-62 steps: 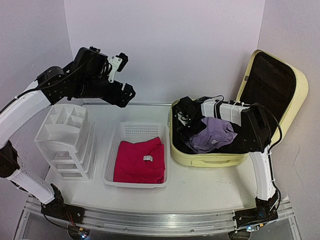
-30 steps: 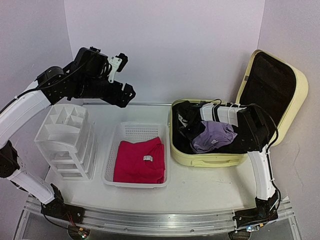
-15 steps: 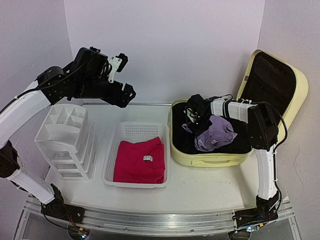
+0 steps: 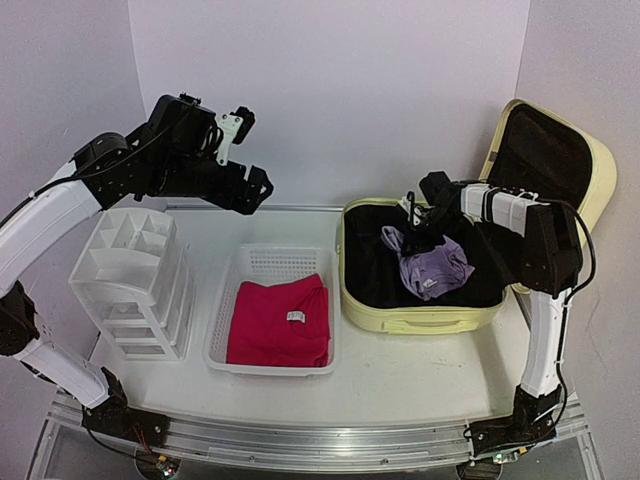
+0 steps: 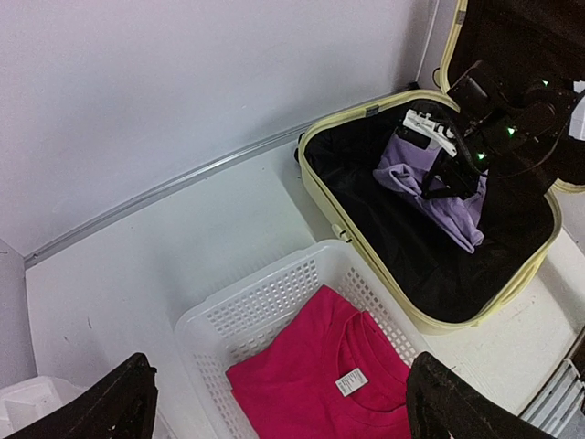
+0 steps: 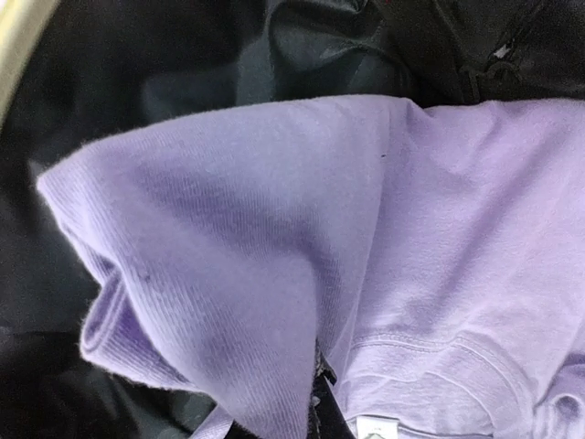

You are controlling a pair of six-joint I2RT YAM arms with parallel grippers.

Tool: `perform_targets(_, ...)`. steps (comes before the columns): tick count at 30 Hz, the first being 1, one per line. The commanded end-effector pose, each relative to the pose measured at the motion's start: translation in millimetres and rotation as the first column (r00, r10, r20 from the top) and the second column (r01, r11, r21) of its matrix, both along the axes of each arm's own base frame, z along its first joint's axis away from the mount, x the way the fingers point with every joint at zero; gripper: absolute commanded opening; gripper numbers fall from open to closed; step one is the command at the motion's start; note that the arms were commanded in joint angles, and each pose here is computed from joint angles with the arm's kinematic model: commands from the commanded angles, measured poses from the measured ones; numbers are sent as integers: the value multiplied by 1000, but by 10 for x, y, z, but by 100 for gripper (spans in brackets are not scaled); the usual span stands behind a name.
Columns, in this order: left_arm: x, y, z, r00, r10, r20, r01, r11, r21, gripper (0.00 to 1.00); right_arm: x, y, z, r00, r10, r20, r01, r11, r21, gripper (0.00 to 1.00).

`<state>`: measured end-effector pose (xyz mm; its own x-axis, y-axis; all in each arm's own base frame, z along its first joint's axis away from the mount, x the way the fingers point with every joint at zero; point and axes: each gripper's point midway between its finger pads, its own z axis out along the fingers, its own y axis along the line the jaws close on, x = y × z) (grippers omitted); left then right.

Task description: Open, take out, and arrange the luggage

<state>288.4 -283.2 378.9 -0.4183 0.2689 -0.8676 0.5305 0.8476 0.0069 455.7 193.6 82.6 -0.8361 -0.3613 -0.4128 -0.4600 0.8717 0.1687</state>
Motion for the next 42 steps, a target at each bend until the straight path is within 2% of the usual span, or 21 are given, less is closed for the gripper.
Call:
perform_targets(1, -100, 70, 250, 1000, 4, -1, -4, 995, -104, 95, 49, 159, 598, 999, -32, 4, 30, 956, 293, 0)
perform_targets(8, -236, 69, 45, 997, -32, -72, 23, 992, -123, 92, 101, 297, 860, 989, -84, -118, 133, 853, 504, 0)
perform_targets(11, -253, 158, -52, 997, 1, -81, -10, 993, -121, 92, 73, 384, 952, 986, -64, -155, 143, 808, 572, 0)
perform_targets(17, -337, 225, -91, 996, 6, -90, -21, 985, -171, 91, 116, 601, 1412, 994, 13, -107, 69, 680, 730, 0)
perform_targets(20, -408, 262, -45, 997, -4, -76, -15, 968, -250, 91, 126, 682, 1564, 996, 46, -80, 30, 655, 755, 0)
perform_targets(24, -566, 297, 31, 996, -49, -76, 20, 939, -343, 91, -77, 912, 1759, 988, 152, 7, -103, 632, 768, 0)
perform_targets(34, -726, 614, -54, 995, 11, -94, -49, 914, -404, 91, -629, 1884, 1779, 897, 392, 202, -414, 591, 692, 0)
perform_targets(39, -756, 648, -103, 995, 13, -102, -53, 912, -406, 91, -1017, 2358, 1712, 784, 525, 332, -611, 556, 563, 0)
perform_targets(42, -763, 634, -118, 994, 6, -107, -49, 913, -406, 91, -1205, 2556, 1558, 712, 609, 351, -697, 550, 460, 0)
